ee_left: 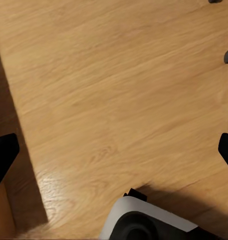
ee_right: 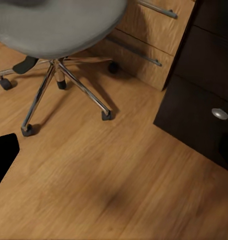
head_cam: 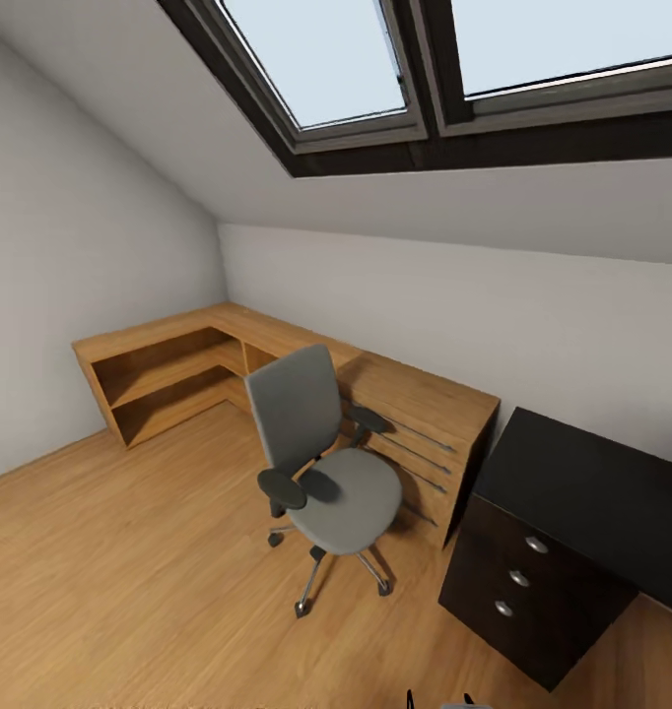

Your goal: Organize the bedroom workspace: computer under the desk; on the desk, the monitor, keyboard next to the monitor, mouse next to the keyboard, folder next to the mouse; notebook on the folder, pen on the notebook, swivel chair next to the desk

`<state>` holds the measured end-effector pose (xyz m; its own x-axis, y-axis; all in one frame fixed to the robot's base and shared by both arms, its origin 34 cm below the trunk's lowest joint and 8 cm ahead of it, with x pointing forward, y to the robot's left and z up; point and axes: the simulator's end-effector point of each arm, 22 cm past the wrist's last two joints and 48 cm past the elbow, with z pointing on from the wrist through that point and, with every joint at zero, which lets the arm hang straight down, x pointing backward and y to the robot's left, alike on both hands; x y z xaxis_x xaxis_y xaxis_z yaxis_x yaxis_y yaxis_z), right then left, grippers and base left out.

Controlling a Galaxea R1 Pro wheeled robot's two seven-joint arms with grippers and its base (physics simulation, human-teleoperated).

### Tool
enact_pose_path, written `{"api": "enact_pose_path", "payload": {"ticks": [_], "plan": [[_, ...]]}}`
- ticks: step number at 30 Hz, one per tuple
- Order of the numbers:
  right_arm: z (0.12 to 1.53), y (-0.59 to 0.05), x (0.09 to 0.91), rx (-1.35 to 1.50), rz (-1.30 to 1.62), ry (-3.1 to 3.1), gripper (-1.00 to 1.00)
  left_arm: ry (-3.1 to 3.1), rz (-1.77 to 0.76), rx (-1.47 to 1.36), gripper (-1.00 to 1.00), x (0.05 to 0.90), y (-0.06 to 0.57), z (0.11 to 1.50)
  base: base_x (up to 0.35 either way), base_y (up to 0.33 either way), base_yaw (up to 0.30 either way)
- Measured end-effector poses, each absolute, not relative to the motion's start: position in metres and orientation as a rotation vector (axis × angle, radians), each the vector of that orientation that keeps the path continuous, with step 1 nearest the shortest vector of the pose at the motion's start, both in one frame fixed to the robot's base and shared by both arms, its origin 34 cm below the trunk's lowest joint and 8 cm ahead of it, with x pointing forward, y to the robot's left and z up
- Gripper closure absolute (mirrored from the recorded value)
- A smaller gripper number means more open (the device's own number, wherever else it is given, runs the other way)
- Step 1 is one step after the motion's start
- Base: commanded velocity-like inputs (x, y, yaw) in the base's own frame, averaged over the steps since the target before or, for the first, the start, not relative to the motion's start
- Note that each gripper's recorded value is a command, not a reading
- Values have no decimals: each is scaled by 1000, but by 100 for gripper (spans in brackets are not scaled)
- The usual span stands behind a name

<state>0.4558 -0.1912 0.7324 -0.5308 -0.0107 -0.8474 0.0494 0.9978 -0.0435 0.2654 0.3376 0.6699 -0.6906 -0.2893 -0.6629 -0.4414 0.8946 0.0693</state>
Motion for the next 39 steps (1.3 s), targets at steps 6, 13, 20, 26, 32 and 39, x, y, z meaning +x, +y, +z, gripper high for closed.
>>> {"api": "enact_pose_path", "payload": {"ticks": [6,13,20,26,32,39], "plan": [[731,-191,455,26,-76,2133,-100,2387,300,-525,-100,263,340,669,0,0,271],[730,-191,454,25,-75,2138,-100,2390,306,-528,-100,261,341,668,0,0,271],[728,-190,453,18,-72,2145,-100,2392,312,-533,-100,260,343,668,82,32,271],[727,-189,451,16,-69,2150,-100,2393,314,-535,-100,259,343,668,253,121,271],[726,-189,450,14,-69,2155,-100,2396,315,-535,-100,258,343,667,297,114,271],[724,-188,449,9,-66,2163,-100,2400,313,-532,-100,257,343,667,315,91,271]]}}
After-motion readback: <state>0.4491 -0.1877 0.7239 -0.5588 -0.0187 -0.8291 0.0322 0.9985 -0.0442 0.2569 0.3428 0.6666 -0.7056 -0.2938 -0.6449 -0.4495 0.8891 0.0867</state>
